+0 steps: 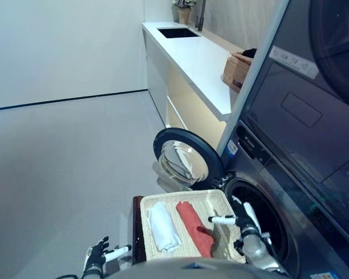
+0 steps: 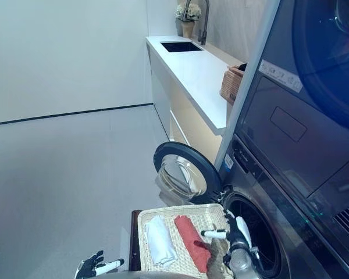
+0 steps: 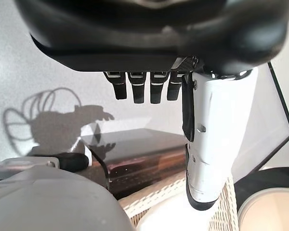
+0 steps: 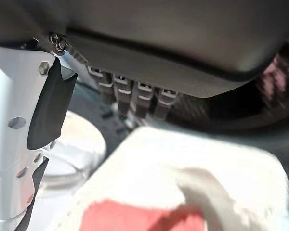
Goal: Pick up the clothes and place them into the washing machine
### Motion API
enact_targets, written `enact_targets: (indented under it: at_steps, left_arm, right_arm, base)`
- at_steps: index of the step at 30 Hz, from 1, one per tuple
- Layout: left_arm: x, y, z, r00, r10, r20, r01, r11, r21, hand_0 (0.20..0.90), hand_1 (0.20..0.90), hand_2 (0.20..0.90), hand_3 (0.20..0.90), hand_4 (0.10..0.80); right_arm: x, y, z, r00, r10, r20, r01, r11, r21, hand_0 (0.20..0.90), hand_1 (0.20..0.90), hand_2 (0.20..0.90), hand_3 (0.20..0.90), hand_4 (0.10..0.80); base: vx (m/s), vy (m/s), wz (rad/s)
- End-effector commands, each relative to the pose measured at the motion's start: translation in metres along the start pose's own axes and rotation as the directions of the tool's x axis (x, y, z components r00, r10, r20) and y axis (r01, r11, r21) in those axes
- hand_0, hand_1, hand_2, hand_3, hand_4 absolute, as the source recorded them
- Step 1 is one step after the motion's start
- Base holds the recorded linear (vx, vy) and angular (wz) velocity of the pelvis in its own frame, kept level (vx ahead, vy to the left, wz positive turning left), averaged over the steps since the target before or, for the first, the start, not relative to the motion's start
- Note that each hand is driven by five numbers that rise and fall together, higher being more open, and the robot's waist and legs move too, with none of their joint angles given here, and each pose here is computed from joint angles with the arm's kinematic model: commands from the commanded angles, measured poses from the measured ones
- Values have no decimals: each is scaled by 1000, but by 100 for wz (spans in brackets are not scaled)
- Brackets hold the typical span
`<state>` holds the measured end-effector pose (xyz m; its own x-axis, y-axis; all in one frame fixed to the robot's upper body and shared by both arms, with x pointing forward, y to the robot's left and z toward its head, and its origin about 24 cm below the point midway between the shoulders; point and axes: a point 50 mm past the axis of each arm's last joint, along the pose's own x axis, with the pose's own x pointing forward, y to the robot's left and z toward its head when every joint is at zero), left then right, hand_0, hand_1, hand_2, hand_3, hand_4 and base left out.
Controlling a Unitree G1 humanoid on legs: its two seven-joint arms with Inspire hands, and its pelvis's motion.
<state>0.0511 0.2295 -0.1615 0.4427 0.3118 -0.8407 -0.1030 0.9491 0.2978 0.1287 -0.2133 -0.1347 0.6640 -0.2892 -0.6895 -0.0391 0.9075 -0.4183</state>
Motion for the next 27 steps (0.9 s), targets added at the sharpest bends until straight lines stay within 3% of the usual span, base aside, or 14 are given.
enact_targets:
  at_steps: [1,2,3,7,8,9,19,20,21,26,27]
  left_arm:
    - [7,-2,17,999,-11,38,10,999,34,900,900,900,900,800]
    - [8,-2,17,999,-17,36,15,999,38,900,900,900,900,800]
    - [8,-2,18,999,-23,37,21,999,43,900,900,900,900,800]
    - [8,-3,18,999,-31,32,30,998,50,900,900,900,900,800]
    - [8,-3,18,999,-34,30,33,998,48,900,900,900,900,800]
    - [7,-4,16,999,-35,24,34,998,51,900,900,900,900,800]
    - [8,-5,14,999,-43,9,42,998,54,900,900,900,900,800]
    - [8,-5,14,999,-43,9,42,998,54,900,900,900,900,800]
    - [8,-5,15,999,-42,11,41,998,54,900,900,900,900,800]
    - [8,-5,15,999,-44,11,43,997,57,900,900,900,900,800]
    - [9,-4,19,999,-34,24,32,998,45,900,900,900,900,800]
  right_arm:
    - [14,-5,32,995,-42,90,24,981,191,200,200,200,200,300]
    - [14,-3,20,999,-28,30,21,979,202,313,313,313,313,380]
    - [14,-1,15,1000,-15,1,14,979,204,900,900,900,900,800]
    - [12,0,-5,994,-9,-108,33,974,225,900,900,900,900,800]
    - [12,0,-7,993,-7,-122,34,974,223,461,461,461,461,486]
    - [11,1,-9,991,-13,-136,42,976,216,200,200,200,200,300]
    - [11,-5,-19,982,-32,-185,65,982,176,200,200,200,200,300]
    - [11,-5,-18,982,-32,-184,65,982,176,615,615,615,615,596]
    - [11,-3,-18,983,-24,-185,56,984,170,900,900,900,900,800]
    - [11,-4,-19,979,-35,-201,76,977,200,900,900,900,900,800]
    - [18,-3,12,995,-55,-78,77,944,320,900,900,900,900,800]
  base:
    - [-2,4,7]
    - [-4,7,4]
    - [0,8,3]
    - [0,2,2]
    - [0,0,0]
    - [0,0,0]
    - [0,0,0]
    - [0,0,0]
    - [0,0,0]
    - [0,0,0]
    - [0,0,0]
